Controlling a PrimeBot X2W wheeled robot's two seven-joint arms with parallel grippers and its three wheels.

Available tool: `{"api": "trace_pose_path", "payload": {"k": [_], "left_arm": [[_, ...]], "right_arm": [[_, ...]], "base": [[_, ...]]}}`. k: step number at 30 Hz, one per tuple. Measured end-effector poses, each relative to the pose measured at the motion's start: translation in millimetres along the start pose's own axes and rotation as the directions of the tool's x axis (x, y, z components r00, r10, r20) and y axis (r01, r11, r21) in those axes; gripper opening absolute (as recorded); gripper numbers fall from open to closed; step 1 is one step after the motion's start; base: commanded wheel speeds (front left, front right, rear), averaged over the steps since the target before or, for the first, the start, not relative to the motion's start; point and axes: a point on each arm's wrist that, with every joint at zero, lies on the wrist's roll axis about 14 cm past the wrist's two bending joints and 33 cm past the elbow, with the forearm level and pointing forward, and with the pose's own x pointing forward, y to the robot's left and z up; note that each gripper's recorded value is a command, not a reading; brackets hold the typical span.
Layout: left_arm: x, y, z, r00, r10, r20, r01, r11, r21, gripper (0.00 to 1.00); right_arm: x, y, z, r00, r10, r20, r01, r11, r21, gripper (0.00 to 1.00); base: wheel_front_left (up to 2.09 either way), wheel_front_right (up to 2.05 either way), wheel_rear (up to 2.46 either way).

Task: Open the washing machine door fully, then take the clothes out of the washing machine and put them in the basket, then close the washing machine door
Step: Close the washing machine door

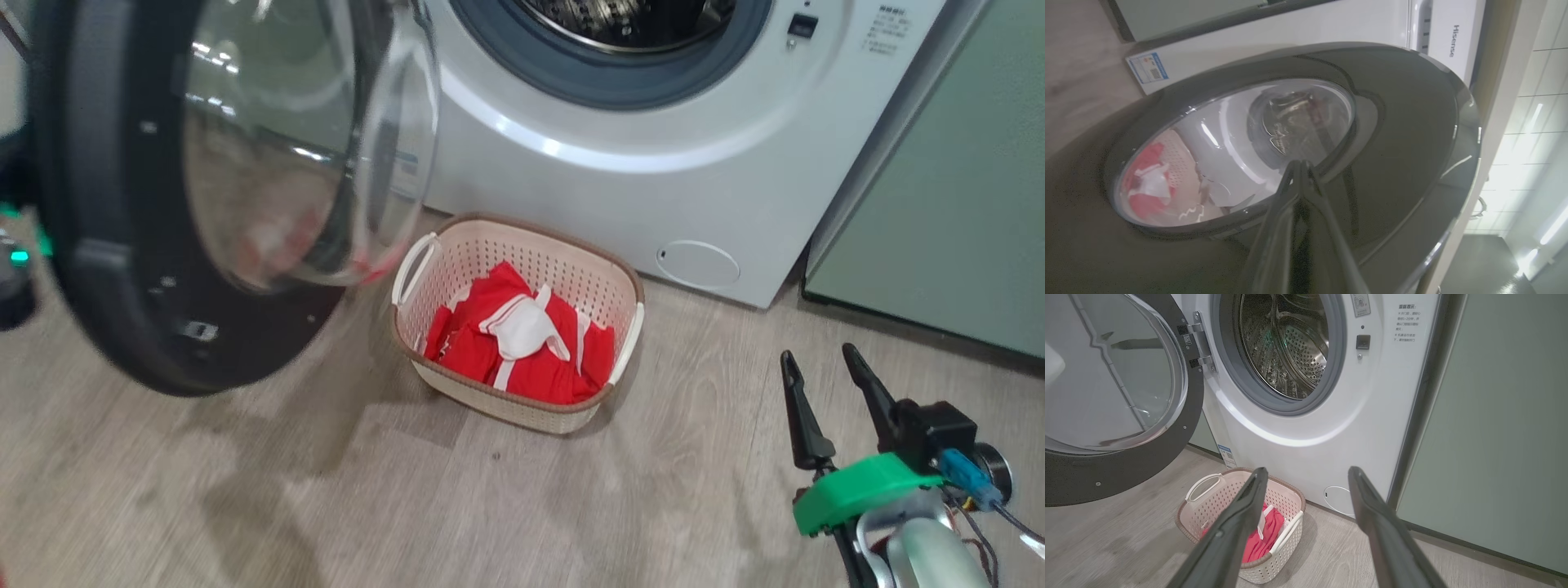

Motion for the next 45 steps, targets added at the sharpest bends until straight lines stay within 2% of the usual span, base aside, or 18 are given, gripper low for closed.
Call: {"api": "trace_pose_path", "payload": {"k": [9,21,25,35,45], "left_arm": [[18,-28,-65,0.97,-0.156,-0.188,0.147,0.987,-0.063,0.0],[61,-46,-170,0.882,-0.228,-0.413,0.221,0.973,-0.066,0.0],[73,-46,-183,0.883,-0.237,-0.406,0.23,0.971,-0.066,0.0],[116,-55,-225,0.869,-0.27,-0.416,0.251,0.963,-0.1,0.0],[147,-63,-287,0.814,-0.277,-0.511,0.25,0.96,-0.123,0.0]], "right_arm": [[-12,-4,-1,0.999,-0.032,-0.002,0.032,0.999,0.015,1.0],[-29,-29,6,0.992,-0.127,0.022,0.126,0.991,0.037,1.0],[-40,-43,6,0.984,-0.176,0.025,0.175,0.984,0.044,1.0],[-75,-85,11,0.946,-0.322,0.045,0.319,0.946,0.062,1.0],[-118,-119,10,0.889,-0.456,0.044,0.453,0.889,0.066,1.0]], "base": [[0.0,0.0,0.0],[0.0,0.0,0.0],[0.0,0.0,0.0],[0.0,0.0,0.0],[0.0,0.0,0.0]]}}
